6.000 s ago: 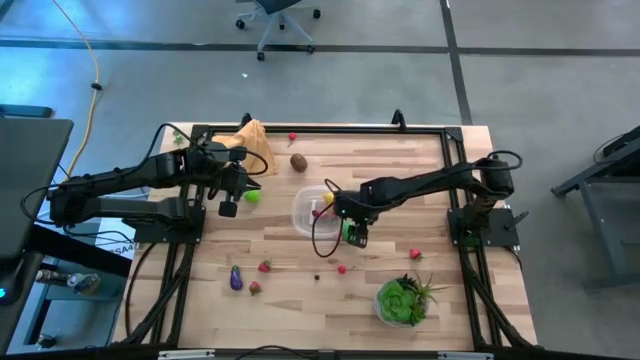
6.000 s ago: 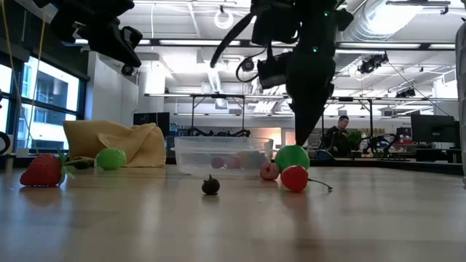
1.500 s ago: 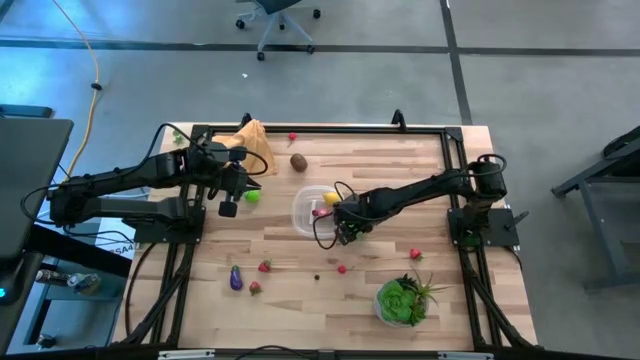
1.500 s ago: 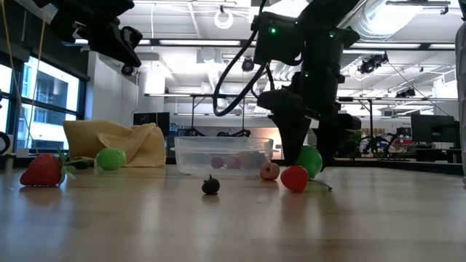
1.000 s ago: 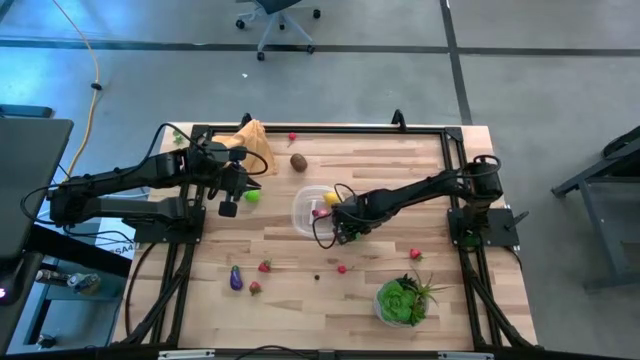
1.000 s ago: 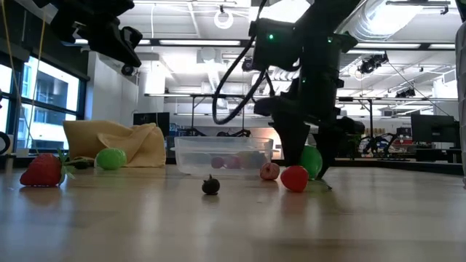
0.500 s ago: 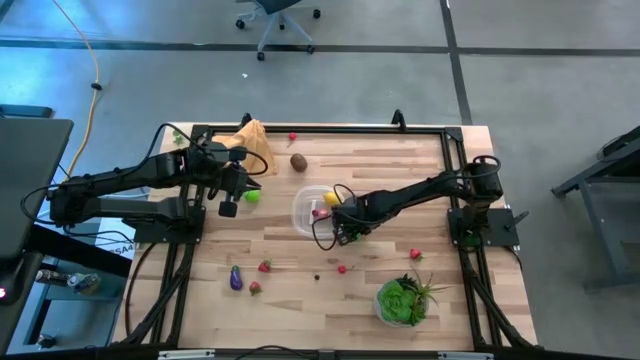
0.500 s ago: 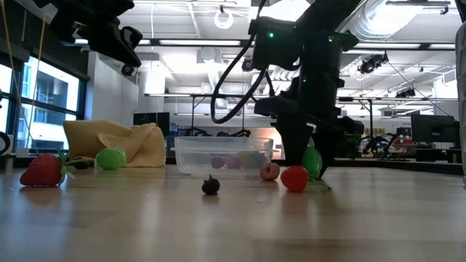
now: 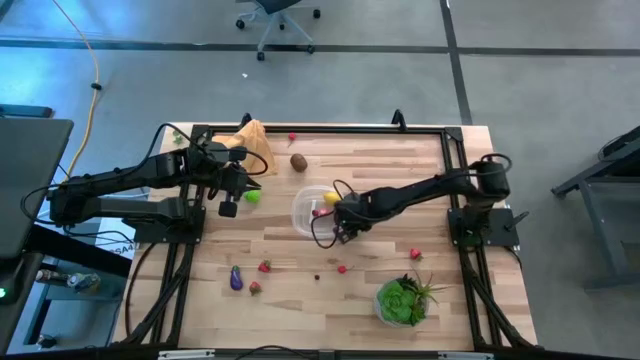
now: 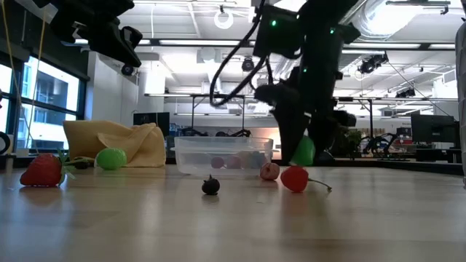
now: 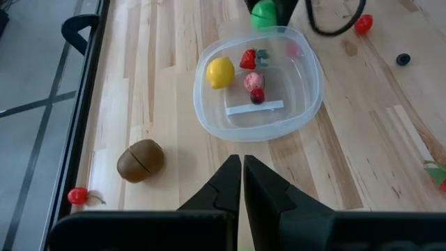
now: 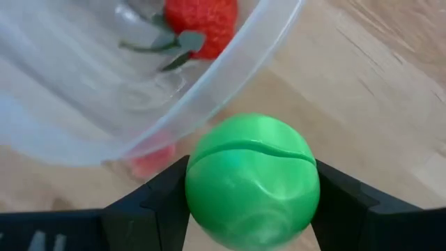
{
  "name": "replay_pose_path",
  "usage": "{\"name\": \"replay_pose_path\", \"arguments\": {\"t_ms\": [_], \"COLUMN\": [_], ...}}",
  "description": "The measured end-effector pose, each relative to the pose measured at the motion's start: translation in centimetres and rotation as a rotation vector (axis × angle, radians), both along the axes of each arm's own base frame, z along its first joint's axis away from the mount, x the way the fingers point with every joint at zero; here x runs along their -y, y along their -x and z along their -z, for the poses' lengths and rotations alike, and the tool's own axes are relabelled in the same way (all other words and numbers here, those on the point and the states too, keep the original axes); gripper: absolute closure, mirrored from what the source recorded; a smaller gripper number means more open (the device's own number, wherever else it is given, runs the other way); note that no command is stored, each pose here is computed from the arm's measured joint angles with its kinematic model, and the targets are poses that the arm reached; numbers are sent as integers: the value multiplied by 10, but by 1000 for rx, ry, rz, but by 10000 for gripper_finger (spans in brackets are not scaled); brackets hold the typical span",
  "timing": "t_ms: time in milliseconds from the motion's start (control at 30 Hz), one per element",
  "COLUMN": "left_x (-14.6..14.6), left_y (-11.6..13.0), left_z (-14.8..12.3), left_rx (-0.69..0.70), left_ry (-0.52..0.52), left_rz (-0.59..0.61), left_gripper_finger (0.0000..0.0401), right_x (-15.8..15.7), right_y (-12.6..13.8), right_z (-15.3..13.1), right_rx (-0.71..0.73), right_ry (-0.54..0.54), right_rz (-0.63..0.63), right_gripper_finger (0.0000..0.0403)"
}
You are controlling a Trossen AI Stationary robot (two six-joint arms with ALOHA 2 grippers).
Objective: Pick and placing Produce into tupperware
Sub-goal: Put the green pear into the transparent bin
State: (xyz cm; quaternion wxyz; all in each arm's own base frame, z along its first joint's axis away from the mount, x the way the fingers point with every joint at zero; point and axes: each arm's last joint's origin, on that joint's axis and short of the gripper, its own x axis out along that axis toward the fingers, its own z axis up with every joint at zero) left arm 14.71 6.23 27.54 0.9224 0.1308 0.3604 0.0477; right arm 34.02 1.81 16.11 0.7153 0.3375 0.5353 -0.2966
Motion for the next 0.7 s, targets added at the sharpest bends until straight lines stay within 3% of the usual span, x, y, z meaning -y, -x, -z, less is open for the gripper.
{"name": "replay_pose_path", "arguments": {"t_ms": [167,367,700], "left_x": [0,0,0], "left_y": [0,0,0], "left_z": [0,0,0], "left_rx": [0,0,0], "left_ry": [0,0,0], "left_rz": [0,0,0], "left_gripper_finger": [391,391,391], "right_x": [-3,-1,41], "right_y": [6,5,-16], "right_z": [-19,-43,-50], "right_rx": [43,175,361], "right_ry": [10,114,215], "right_rz": [-21,-120,-234], "right_gripper_finger": [187,187,187]}}
